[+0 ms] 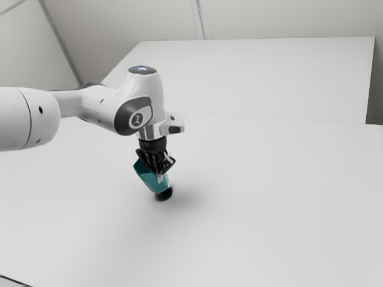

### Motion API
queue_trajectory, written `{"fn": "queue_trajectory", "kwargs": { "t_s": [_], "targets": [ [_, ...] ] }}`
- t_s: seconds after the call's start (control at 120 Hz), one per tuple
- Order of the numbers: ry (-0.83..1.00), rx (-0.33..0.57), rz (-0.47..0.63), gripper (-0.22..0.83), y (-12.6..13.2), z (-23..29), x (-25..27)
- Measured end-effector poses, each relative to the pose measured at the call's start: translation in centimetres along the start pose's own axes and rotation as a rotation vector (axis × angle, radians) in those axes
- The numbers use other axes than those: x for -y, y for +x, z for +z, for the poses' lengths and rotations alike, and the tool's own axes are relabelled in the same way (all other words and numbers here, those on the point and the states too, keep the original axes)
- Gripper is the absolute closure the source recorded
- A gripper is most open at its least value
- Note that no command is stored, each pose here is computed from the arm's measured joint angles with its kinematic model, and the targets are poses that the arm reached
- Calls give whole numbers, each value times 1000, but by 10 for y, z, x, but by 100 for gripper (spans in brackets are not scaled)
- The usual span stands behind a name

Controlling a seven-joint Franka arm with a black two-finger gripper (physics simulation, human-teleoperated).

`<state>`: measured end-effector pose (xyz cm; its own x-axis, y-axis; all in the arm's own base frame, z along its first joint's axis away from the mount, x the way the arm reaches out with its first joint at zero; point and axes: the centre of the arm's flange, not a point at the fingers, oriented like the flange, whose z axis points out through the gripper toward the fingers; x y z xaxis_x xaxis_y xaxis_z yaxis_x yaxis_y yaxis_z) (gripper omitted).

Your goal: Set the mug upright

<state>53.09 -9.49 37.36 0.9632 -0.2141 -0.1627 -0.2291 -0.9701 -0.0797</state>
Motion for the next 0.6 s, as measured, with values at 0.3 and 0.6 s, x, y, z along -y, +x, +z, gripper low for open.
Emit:
{"fn": "queue_trajectory", "kwargs": {
  "t_s": [0.3,0.6],
  "targets": [
    [-2,-10,-26,79,-4,23,-1],
    [-5,-30,-44,76,-3,25,0]
  ]
}}
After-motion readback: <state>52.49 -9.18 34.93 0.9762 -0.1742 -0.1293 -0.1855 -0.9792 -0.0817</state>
